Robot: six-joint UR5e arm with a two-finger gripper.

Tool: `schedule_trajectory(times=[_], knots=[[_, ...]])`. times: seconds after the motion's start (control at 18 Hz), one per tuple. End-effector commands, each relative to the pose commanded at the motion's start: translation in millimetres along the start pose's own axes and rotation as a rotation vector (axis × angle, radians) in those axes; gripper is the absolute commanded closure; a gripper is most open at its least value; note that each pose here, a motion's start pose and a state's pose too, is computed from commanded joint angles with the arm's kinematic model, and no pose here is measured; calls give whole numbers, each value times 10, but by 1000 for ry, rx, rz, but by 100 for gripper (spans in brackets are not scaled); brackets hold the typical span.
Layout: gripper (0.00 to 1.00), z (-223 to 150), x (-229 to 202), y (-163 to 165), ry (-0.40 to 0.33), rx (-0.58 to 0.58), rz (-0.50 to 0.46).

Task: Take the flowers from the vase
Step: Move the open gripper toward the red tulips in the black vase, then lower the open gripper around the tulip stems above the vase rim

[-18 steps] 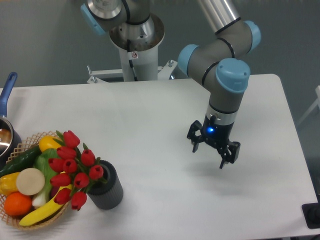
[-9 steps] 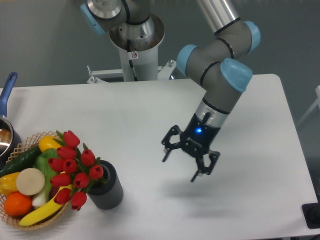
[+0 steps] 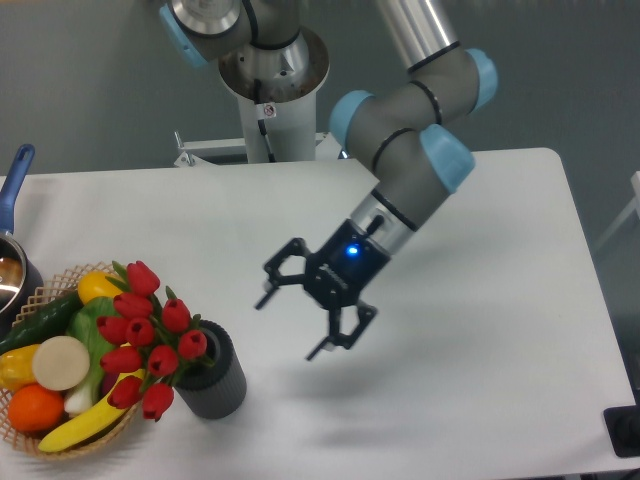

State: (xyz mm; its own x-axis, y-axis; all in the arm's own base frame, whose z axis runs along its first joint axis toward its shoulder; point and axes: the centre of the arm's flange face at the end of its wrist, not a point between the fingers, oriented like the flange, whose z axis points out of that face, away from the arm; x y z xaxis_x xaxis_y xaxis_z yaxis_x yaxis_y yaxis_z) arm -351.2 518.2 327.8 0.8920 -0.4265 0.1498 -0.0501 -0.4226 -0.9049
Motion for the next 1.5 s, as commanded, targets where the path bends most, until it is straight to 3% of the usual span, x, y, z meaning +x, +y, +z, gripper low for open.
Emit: schedule_trajectory(times=[0.22, 0.44, 1.17, 1.28, 1.39, 1.44, 1.5], knots=[[0, 164, 153, 63, 27, -4, 11], [0, 366, 261, 93, 65, -9, 94], [0, 732, 180, 174, 121, -14, 95], [15, 773, 206, 169, 128, -15, 98], [43, 770, 209, 163, 128, -15, 96], [64, 761, 200, 158, 126, -15, 97], [74, 755, 201, 144, 125, -14, 100]])
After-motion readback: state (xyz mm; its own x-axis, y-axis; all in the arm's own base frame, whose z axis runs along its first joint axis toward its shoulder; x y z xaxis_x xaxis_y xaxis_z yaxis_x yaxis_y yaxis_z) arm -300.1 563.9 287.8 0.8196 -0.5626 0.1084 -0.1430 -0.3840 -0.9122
